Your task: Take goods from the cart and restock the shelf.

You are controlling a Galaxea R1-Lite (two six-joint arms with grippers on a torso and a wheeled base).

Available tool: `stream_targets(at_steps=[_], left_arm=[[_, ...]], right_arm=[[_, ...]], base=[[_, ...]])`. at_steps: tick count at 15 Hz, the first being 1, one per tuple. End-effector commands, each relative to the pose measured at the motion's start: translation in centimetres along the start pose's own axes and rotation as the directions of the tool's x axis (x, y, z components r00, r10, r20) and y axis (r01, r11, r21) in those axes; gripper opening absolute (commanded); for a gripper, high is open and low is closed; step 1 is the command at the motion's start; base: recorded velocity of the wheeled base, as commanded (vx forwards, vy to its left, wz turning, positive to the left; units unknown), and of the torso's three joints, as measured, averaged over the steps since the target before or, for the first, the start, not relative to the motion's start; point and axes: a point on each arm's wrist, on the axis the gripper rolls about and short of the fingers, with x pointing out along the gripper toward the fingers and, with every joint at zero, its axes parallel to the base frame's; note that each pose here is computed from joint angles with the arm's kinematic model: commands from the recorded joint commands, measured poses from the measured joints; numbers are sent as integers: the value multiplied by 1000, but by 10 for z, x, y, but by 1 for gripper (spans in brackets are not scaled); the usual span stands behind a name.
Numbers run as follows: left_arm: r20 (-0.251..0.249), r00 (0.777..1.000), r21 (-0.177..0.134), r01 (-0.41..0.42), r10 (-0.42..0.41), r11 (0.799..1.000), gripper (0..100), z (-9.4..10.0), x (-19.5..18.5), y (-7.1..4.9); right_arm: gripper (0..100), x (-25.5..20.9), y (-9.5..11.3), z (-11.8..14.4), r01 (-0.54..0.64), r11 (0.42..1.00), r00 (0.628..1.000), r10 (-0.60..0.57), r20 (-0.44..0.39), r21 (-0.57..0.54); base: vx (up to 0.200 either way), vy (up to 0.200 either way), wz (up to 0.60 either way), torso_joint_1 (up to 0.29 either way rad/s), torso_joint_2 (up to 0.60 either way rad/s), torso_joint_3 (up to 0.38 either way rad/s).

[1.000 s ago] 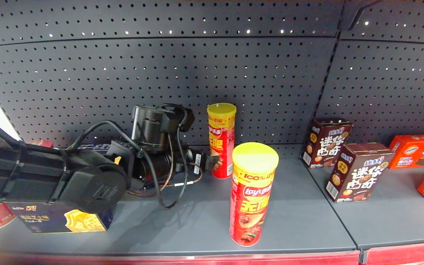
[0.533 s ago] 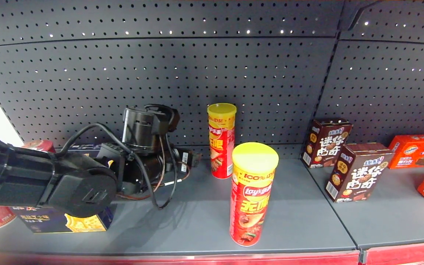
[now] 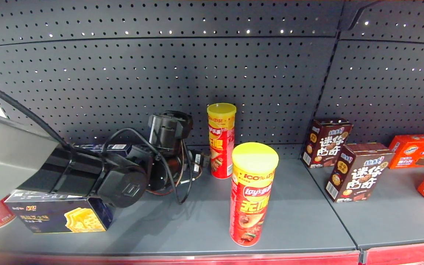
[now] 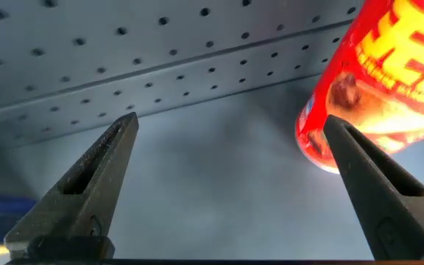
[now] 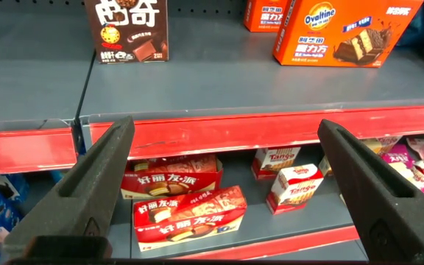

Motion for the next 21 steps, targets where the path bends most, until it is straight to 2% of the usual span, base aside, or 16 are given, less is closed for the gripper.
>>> stream_targets(at_steps=[1, 7, 11, 14, 17, 21], left_arm=[[-18, 1000, 7, -1, 1, 1000, 100, -6, 8, -3], [-19, 1000, 3, 3, -3, 1000, 100, -6, 7, -3], [-21, 999, -41, 24, -25, 999, 100, -8, 3, -10], [-31, 999, -32, 34, -35, 999, 100, -11, -2, -13], [-16, 999, -36, 49, -49, 998, 100, -6, -11, -15], [-1, 999, -36, 48, -48, 998, 100, -2, -22, -11]], right_arm=[[100, 0, 0, 0, -1, 1000, 1000, 1, -1, -1], [100, 0, 0, 0, -1, 1000, 1000, 1, -1, -1], [100, 0, 0, 0, -1, 1000, 1000, 1, -1, -1], [100, 0, 0, 0, -1, 1000, 1000, 1, -1, -1], [100, 0, 0, 0, -1, 1000, 1000, 1, -1, -1], [100, 0, 0, 0, -1, 1000, 1000, 1, -2, -1]], base=[[0, 0, 0, 0, 0, 0], [0, 0, 0, 0, 0, 0], [0, 0, 0, 0, 0, 0], [0, 0, 0, 0, 0, 0], [0, 0, 0, 0, 0, 0], [0, 0, 0, 0, 0, 0]])
